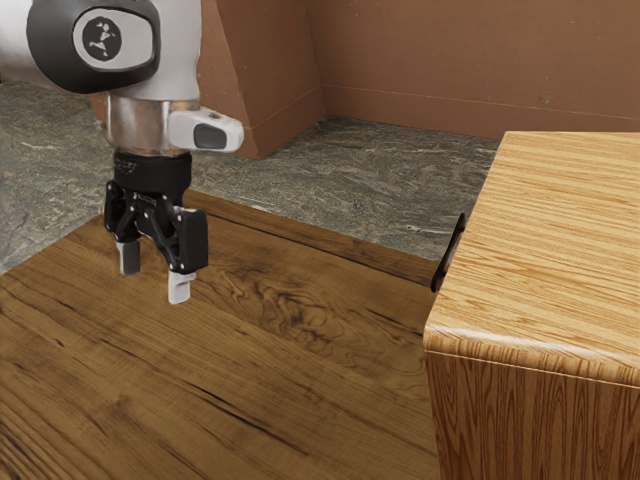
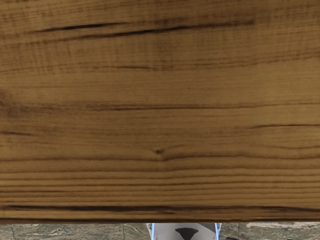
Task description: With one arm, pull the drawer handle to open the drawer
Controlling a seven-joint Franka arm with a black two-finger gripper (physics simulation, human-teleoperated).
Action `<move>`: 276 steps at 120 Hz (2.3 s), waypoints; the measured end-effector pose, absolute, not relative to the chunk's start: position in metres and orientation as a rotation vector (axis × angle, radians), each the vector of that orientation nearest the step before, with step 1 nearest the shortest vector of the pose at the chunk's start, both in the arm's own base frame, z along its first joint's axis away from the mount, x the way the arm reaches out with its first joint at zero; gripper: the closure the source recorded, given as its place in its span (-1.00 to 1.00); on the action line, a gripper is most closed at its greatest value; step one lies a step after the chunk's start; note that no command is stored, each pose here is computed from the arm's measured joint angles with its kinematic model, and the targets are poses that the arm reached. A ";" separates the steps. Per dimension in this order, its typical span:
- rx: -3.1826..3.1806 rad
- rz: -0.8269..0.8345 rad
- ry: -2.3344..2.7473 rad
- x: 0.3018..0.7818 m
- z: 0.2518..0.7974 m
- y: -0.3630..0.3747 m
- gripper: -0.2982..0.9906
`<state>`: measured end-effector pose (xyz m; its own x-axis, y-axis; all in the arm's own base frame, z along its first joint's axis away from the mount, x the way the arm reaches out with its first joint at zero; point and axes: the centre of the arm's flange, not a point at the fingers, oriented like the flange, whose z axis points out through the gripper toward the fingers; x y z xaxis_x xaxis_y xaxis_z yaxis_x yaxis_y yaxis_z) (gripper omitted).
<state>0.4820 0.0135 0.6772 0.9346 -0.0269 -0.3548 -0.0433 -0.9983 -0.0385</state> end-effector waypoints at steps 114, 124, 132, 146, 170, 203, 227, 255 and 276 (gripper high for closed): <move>-3.759 -0.333 -0.539 0.532 0.686 -0.050 -0.53; -3.783 -0.373 -0.513 0.535 0.687 -0.068 -0.53; -3.787 -0.410 -0.527 0.538 0.686 -0.075 -0.53; -3.793 -0.396 -0.612 0.550 0.670 -0.071 -0.53; -3.804 -0.336 -0.641 0.552 0.648 -0.095 -0.53; -3.809 -0.360 -0.733 0.561 0.637 -0.101 -0.53; -3.802 -0.333 -0.777 0.564 0.622 -0.107 -0.53; -3.788 -0.323 -0.828 0.571 0.606 -0.111 -0.53; -3.781 -0.345 -0.871 0.574 0.608 -0.103 -0.53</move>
<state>0.5744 -0.1035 0.6084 0.9000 0.4359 -0.0046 0.3147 -0.6424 0.6987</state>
